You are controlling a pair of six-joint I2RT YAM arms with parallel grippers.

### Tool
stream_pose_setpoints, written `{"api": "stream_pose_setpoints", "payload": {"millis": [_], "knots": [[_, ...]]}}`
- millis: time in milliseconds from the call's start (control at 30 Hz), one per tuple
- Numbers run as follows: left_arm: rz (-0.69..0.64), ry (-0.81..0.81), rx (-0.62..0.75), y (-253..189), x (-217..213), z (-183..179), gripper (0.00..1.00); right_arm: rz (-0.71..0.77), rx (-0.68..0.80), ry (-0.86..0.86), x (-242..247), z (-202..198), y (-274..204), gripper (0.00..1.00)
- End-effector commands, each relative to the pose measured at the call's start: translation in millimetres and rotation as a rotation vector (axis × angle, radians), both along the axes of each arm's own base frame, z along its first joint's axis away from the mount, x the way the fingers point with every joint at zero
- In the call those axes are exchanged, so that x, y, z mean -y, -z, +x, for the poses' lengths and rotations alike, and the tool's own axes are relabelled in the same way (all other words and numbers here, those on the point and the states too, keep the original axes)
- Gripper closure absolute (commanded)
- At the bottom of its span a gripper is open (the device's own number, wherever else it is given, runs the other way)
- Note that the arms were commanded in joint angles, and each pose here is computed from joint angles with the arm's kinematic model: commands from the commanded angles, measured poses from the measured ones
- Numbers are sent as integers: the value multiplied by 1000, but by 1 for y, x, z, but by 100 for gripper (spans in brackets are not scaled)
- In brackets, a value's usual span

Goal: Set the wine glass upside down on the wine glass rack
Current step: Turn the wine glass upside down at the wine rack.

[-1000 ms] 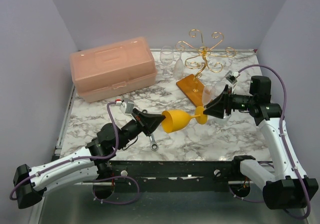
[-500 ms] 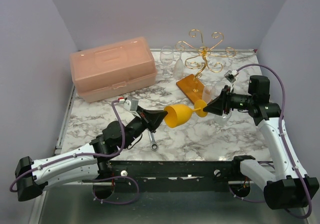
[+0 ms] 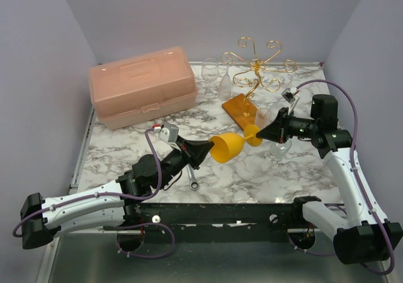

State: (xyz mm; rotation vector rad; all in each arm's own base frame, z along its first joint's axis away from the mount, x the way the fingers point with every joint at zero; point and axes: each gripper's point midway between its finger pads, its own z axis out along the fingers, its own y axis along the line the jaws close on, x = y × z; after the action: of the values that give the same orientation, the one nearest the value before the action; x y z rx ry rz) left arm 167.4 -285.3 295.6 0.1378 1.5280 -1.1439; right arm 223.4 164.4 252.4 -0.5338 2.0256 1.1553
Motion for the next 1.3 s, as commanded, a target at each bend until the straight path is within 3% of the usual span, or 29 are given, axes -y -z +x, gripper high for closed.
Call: {"api": "stream_pose_setpoints", "payload": {"millis": [0,500,633,967,1267], "knots": [[-69,27,45,-25,0,-6,96,-3,29,-9,-1,-2,-1,100],[-41,34,49,-14,-31,-20,25,-55,142,-75,1,-11,-13,100],[-9,29,66,-10,-41,-23,11,-77,164,-61,4,-9,-17,100],[113,-93,106,-3,-80,-15,2,-157,255,-94,11,-13,-26,100],[307,-247,161,-3,-107,8,1,-317,404,-252,23,-27,-30,100]]}}
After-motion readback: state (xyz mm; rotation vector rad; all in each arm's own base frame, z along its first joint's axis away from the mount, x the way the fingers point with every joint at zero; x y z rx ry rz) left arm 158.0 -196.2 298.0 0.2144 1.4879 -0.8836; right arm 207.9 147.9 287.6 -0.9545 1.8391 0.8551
